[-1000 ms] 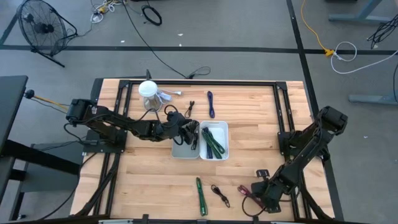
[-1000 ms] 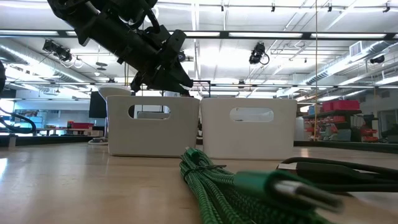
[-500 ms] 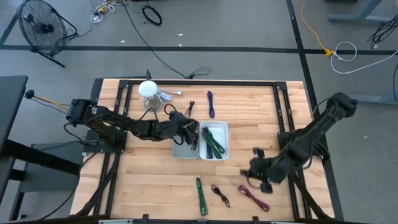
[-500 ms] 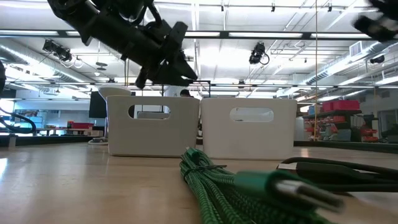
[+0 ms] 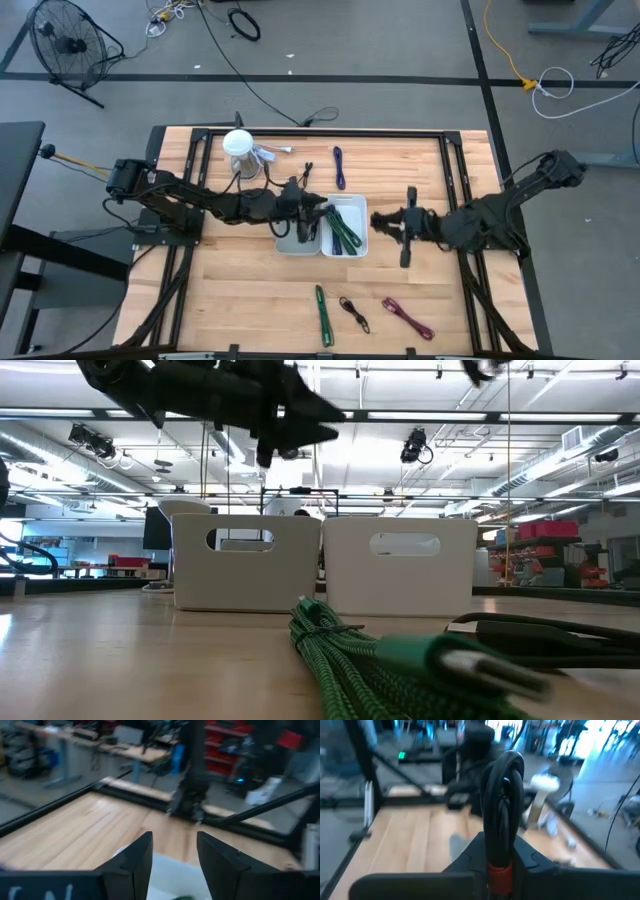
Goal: Pick & Place USB Port
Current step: Put the black charger cable into the gray bin
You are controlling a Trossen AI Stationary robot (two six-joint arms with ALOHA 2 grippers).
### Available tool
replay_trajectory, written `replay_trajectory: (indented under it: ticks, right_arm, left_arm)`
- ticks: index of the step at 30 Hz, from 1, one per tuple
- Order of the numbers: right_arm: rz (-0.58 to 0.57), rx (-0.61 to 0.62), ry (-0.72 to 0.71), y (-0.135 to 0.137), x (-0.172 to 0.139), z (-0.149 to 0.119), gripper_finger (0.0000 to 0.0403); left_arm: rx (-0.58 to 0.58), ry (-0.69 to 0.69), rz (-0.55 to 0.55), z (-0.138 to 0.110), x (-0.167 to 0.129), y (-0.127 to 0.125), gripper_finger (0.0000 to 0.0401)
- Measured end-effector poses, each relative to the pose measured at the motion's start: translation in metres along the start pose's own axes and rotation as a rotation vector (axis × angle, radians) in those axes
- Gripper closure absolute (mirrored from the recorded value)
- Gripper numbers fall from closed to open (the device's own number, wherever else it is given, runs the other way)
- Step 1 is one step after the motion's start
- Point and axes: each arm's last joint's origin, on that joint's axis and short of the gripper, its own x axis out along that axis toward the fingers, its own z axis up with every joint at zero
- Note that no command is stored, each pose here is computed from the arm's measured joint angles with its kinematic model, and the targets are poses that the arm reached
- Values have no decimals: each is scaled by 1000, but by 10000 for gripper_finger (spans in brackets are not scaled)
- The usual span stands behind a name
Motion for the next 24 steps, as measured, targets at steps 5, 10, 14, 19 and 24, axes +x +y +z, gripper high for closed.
replay_trajectory:
  ticks: [5, 10, 14, 19, 24]
  right_arm:
    - [-7, 0, -100, -13, 14, 13, 369]
    - [40, -20, -189, -20, 29, 21, 369]
    - [66, -22, -241, -24, 44, 23, 369]
    - [73, -22, -247, -32, 63, 19, 369]
    - [117, -4, -293, -40, 80, 17, 369]
  left_arm:
    - [51, -70, -133, 8, -1, -5, 243]
    - [78, -152, -170, 16, -2, -8, 243]
    - [84, -216, -180, 22, -3, -9, 243]
    - [88, -268, -271, 28, -5, -12, 243]
    - [115, -273, -286, 28, -5, -12, 243]
